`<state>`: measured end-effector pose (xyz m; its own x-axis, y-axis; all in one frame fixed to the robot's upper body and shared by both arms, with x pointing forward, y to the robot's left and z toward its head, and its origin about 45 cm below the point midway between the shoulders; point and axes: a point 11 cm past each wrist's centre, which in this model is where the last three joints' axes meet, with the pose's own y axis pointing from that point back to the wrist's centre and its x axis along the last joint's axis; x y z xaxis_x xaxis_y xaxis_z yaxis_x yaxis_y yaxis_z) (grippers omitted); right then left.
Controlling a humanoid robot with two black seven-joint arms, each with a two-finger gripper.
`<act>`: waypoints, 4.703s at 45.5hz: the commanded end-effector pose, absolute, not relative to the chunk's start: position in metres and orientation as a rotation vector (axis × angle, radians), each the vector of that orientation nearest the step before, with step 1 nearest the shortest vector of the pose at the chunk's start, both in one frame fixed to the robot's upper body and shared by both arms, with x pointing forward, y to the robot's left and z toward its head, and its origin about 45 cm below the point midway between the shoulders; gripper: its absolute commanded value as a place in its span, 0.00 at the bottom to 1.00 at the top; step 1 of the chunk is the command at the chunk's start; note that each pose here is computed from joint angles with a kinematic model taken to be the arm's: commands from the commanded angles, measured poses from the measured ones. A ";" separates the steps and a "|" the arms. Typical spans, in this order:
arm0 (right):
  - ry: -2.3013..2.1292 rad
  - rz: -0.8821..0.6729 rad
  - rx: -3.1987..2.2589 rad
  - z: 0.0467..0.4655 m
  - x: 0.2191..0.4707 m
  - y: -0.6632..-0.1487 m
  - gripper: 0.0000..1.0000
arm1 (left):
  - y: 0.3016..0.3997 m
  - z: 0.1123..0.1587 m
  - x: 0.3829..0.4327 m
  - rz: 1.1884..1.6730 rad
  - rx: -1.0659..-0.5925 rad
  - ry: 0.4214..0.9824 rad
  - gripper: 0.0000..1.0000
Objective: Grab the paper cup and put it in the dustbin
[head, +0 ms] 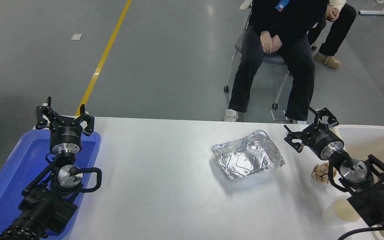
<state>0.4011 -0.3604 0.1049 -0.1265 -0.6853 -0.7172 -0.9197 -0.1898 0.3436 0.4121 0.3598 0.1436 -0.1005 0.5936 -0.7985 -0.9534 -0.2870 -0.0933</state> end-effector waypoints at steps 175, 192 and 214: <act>2.209 0.090 -3.481 0.332 0.293 -0.504 1.00 | 0.3596 0.1436 0.4120 1.666 -0.910 0.553 0.99; 2.168 -0.050 -3.457 0.356 0.308 -0.494 1.00 | 0.3596 0.1436 0.4120 1.666 -0.910 0.553 0.99; 2.027 -0.381 -3.625 0.386 0.343 -0.455 1.00 | 0.3599 0.1437 0.4120 1.667 -0.911 0.553 0.99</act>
<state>0.3278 -0.4736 0.3722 0.5875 -0.6441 0.4898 -0.7307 -0.1623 0.6631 0.4120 0.3597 0.1436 -0.1003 0.5940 -0.7982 -0.9535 -0.2866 -0.0935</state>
